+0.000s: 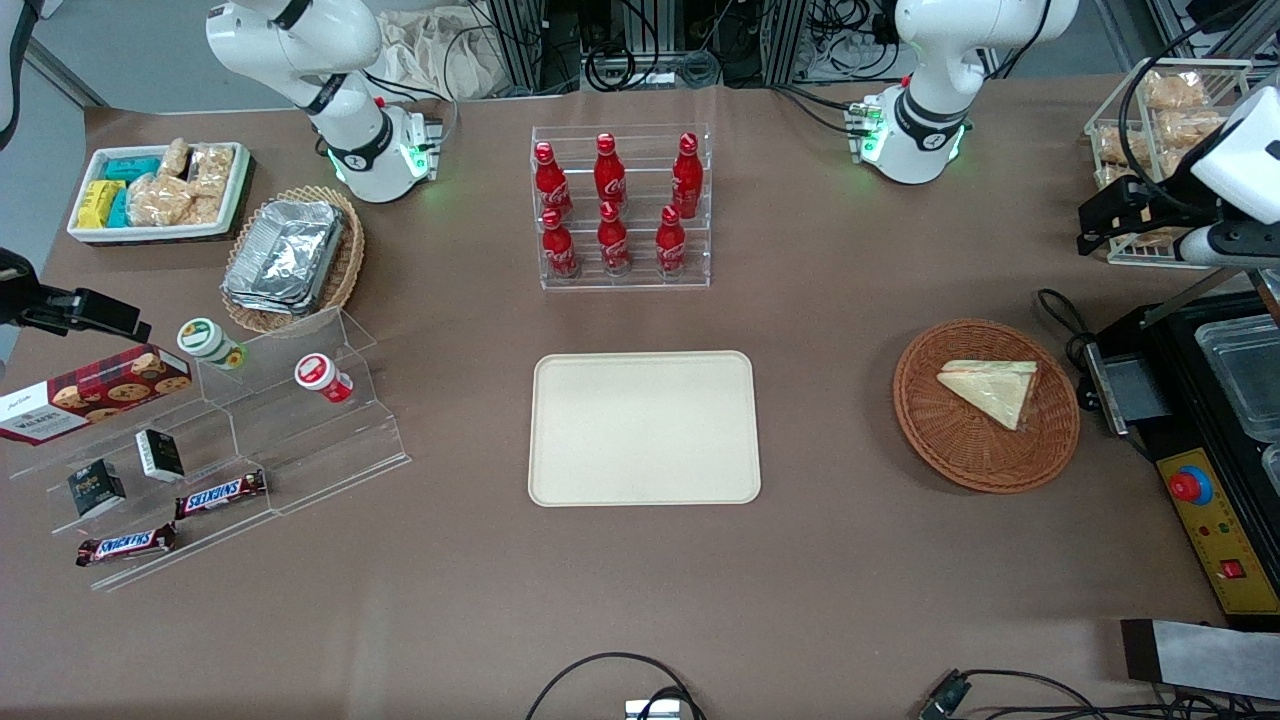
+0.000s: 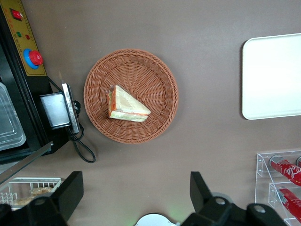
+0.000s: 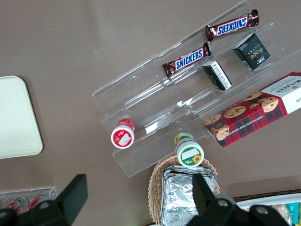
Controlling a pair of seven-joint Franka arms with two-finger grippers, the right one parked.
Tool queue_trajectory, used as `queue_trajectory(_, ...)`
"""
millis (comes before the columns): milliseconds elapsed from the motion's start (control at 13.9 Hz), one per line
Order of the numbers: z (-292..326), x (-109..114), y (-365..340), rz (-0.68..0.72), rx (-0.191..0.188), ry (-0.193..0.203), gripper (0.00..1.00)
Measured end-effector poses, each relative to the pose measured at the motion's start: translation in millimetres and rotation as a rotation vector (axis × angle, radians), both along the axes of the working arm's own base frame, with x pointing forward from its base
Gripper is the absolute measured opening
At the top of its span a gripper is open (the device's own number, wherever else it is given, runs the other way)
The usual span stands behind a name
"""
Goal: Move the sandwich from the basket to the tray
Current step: 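Move the left gripper over the wrapped sandwich in the wicker basket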
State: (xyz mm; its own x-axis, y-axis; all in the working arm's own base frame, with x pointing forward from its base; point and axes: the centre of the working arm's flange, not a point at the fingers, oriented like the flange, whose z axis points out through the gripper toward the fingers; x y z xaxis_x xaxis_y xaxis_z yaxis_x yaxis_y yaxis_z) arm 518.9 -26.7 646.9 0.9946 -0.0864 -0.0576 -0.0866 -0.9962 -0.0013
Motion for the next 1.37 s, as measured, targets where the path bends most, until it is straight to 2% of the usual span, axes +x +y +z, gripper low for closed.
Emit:
queue_trajectory(361, -2.7, 1.2, -0.1, 0.0, 0.0, 0.008, 1.0)
queue_trajectory(505, -9.8, 5.4, 1.8, 0.031, 0.002, 0.022, 1.0)
queue_trajectory(794, -48.0, 26.8, 9.1, 0.215, 0.022, 0.089, 1.0)
queue_trajectory(938, -69.3, 39.9, 13.5, 0.349, 0.02, 0.113, 1.0)
queue_trajectory(1155, -103.3, 60.6, 20.1, 0.565, 0.025, 0.081, 1.0)
queue_trajectory(1371, -164.1, 66.9, 25.6, 0.71, 0.026, 0.044, 1.0)
